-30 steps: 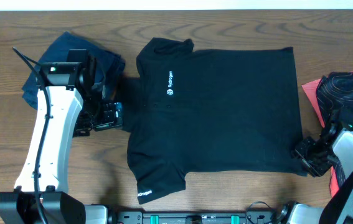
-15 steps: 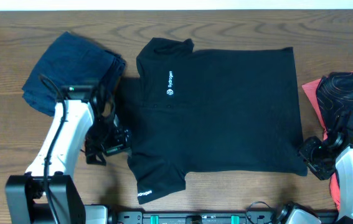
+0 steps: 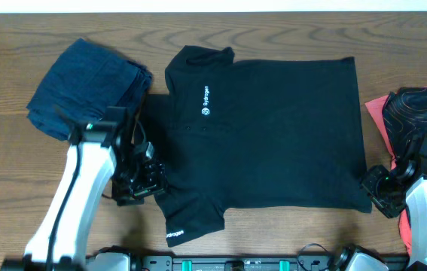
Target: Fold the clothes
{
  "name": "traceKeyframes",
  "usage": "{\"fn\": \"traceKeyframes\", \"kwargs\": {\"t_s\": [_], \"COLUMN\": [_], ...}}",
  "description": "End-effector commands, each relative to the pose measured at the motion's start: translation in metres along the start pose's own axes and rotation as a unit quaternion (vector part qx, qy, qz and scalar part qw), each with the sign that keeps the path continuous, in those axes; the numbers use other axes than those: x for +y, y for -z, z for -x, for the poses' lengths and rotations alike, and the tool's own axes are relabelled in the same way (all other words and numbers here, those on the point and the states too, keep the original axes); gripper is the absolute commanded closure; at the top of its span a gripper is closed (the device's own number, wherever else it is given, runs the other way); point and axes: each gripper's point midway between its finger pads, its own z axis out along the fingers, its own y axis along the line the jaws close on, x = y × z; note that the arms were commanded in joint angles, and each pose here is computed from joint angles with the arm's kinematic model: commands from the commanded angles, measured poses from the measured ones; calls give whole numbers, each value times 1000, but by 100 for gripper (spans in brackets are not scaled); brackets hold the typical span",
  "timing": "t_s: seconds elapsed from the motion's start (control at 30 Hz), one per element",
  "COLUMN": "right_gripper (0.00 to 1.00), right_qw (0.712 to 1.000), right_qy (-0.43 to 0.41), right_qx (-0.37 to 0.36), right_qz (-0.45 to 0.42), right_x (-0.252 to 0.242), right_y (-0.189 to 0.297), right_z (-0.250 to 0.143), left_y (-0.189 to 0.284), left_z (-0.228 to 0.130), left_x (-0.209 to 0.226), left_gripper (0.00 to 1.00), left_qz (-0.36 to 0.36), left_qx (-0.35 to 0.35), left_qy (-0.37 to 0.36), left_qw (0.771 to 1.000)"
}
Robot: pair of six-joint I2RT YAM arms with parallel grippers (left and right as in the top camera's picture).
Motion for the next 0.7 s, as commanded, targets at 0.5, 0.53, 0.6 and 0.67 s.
{"fn": "traceKeyframes", "kwargs": {"t_s": [0.5, 0.53, 0.6, 0.67], "right_gripper": [37, 37, 37, 37], "right_qw": [1000, 1000, 1000, 1000], "right_qy": [2, 2, 2, 2], "right_qx": [-15, -15, -15, -16], "right_qz": [10, 10, 10, 11], "right_x": [3, 3, 3, 3], "right_y": [5, 5, 5, 5], "right_z": [8, 8, 9, 9], "left_y": [-78, -82, -88, -94], "left_z": [-12, -13, -19, -24], "left_x": [31, 33, 36, 38], "left_gripper": [23, 26, 29, 30], "left_qz": [-18, -16, -10, -7], "left_qx": [-32, -27, -12, 4], "left_qy": [137, 143, 151, 156], "left_qw": [990, 989, 988, 988]}}
